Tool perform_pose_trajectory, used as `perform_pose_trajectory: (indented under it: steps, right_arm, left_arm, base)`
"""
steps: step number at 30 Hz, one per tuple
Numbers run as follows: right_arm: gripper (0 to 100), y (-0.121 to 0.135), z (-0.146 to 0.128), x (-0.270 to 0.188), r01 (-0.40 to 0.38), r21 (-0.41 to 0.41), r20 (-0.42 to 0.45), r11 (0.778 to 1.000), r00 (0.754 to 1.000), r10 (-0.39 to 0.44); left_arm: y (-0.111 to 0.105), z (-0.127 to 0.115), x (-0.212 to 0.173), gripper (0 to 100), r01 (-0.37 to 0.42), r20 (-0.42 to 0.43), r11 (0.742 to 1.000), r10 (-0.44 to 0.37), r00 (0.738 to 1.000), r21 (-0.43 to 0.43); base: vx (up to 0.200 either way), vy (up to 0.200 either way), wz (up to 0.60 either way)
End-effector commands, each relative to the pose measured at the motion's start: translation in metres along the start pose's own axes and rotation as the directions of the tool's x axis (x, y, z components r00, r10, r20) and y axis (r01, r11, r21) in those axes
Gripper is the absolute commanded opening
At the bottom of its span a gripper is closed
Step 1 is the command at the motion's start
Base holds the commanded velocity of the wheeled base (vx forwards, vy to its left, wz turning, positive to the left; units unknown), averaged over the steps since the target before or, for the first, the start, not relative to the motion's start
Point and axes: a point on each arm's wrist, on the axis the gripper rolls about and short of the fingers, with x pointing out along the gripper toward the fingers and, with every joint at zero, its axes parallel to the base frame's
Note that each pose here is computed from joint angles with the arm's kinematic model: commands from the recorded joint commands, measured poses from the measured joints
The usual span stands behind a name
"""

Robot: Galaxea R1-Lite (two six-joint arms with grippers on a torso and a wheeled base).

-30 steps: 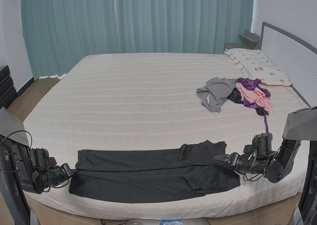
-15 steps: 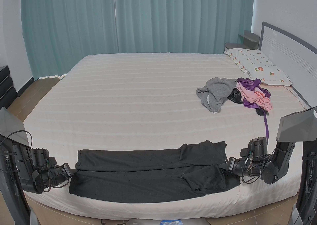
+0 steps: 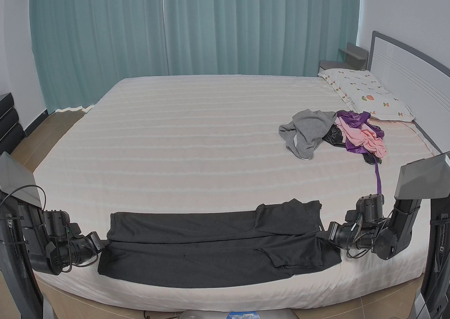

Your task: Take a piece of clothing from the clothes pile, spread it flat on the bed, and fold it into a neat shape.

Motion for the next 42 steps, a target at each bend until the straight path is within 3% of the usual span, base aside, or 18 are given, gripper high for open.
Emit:
perform_pose_trajectory:
  steps: [1,3,4,5,6,14,22,28,31,42]
  right_arm:
    - [0,-0.001,-0.002,0.0,0.004,0.002,-0.007,1.0,1.0,-0.004]
    - [0,-0.001,-0.004,0.001,0.007,0.001,-0.016,1.0,1.0,-0.007]
    - [0,-0.001,-0.004,0.001,0.006,0.0,-0.017,1.0,1.0,-0.006]
    - [0,-0.001,-0.004,0.001,0.005,0.001,-0.016,1.0,1.0,-0.005]
    - [100,-0.001,-0.004,0.001,0.005,-0.001,-0.015,1.0,1.0,-0.005]
    - [100,0.007,0.002,-0.011,-0.017,0.006,0.014,1.0,1.0,0.017]
    - [100,0.013,0.011,-0.022,-0.036,0.087,0.057,0.996,0.998,0.031]
    - [100,0.013,0.01,-0.022,-0.037,0.089,0.054,0.995,0.998,0.032]
    - [100,0.014,0.009,-0.02,-0.038,0.09,0.048,0.995,0.998,0.034]
    - [100,0.015,0.009,-0.018,-0.044,0.113,0.049,0.993,0.998,0.039]
  left_arm:
    - [0.0,0.0,0.0,0,-0.001,-0.001,1.0,0.001,1.0,-0.002]
    - [0.0,0.0,0.0,0,0.0,0.0,1.0,0.0,1.0,-0.002]
    - [0.0,0.0,0.0,100,0.0,0.0,1.0,0.0,1.0,-0.006]
    - [0.0,0.0,0.0,100,0.001,0.001,1.0,-0.001,1.0,-0.006]
    - [0.0,0.0,0.0,100,0.002,-0.001,1.0,-0.002,1.0,-0.006]
    - [-0.001,0.002,-0.001,100,0.004,0.008,1.0,-0.004,1.0,-0.016]
    - [-0.015,0.032,0.013,100,0.093,0.116,0.987,-0.077,0.99,-0.134]
    - [-0.022,0.05,0.039,100,0.133,0.156,0.987,-0.117,0.981,-0.094]
    - [-0.026,0.053,0.056,100,0.129,0.12,0.988,-0.118,0.986,-0.086]
    - [-0.035,0.068,0.075,100,0.138,0.117,0.988,-0.129,0.985,-0.069]
  base:
    - [0.0,0.0,0.0]
    - [0.0,0.0,0.0]
    - [0.0,0.0,0.0]
    - [0.0,0.0,0.0]
    - [0.0,0.0,0.0]
    - [0.0,0.0,0.0]
    - [0.0,0.0,0.0]
    - [0.0,0.0,0.0]
    - [0.0,0.0,0.0]
    - [0.0,0.0,0.0]
